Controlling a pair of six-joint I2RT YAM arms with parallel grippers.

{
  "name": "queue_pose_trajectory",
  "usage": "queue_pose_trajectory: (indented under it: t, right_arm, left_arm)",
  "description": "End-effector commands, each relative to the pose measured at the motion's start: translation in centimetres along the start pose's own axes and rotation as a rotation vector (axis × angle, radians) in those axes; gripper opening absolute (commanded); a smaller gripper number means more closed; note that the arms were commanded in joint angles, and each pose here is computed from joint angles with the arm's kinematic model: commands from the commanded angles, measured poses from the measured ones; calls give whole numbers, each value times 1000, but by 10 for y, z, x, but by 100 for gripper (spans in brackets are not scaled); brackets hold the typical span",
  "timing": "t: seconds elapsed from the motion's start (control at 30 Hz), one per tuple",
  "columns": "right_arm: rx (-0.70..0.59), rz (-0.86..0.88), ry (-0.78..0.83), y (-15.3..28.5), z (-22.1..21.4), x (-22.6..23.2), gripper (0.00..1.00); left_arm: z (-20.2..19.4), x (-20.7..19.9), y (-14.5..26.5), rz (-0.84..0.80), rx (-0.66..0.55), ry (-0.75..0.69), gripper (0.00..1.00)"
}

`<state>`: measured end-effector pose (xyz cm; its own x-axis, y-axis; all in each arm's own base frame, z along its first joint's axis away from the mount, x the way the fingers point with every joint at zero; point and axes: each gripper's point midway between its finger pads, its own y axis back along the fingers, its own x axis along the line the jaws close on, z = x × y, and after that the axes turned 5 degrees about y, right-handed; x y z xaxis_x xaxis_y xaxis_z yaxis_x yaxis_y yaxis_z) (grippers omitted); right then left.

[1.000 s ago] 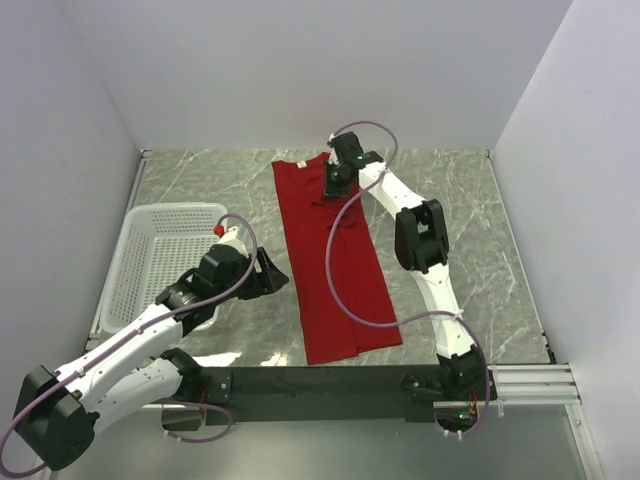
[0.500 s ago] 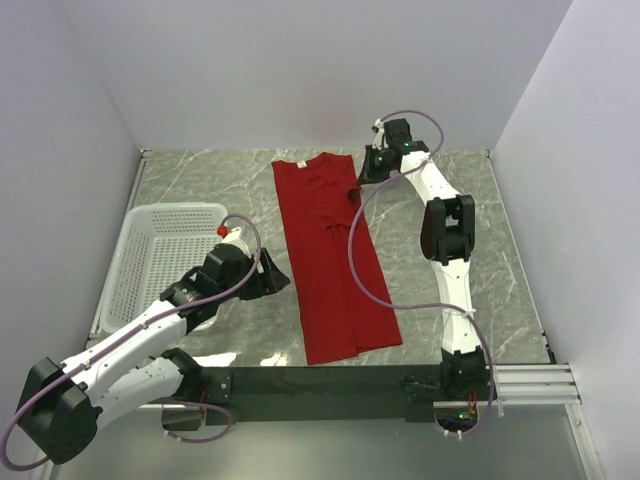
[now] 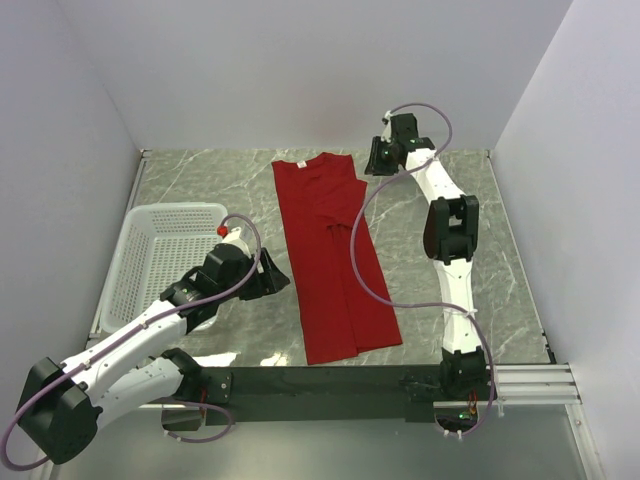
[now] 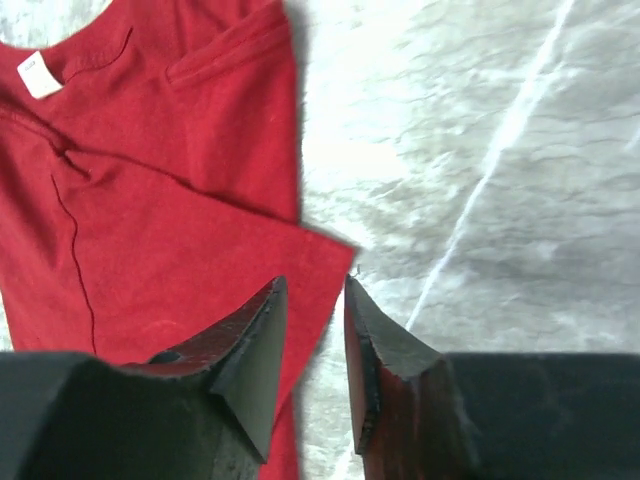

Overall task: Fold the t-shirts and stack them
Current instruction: Fold the tshirt

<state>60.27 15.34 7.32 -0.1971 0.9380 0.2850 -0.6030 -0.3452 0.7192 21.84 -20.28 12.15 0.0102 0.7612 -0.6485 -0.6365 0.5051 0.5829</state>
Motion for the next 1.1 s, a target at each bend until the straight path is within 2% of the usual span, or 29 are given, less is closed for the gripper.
queue_pose_trajectory:
  t: [0.0,0.13,0.4,0.63,1.07]
  right_arm:
    - [-115,30,7,32,41,7,38]
    - [-90,76,-26,25,31,13,47]
    - [-60,99,-38,-3,17,8,50]
    - [-6,85,-75,-20,-3,7,49]
    - [34,33,-87,-24,-15,4,45]
  left_arm:
    - [17,-23,6,-71,-47,8,74]
    - [18,-25,6,-70,-45,7,73]
    - [14,-22,7,-68,-35,17,73]
    - [15,-23,7,-60,-32,20,74]
    - [19,-29,2,-61,-20,5,74]
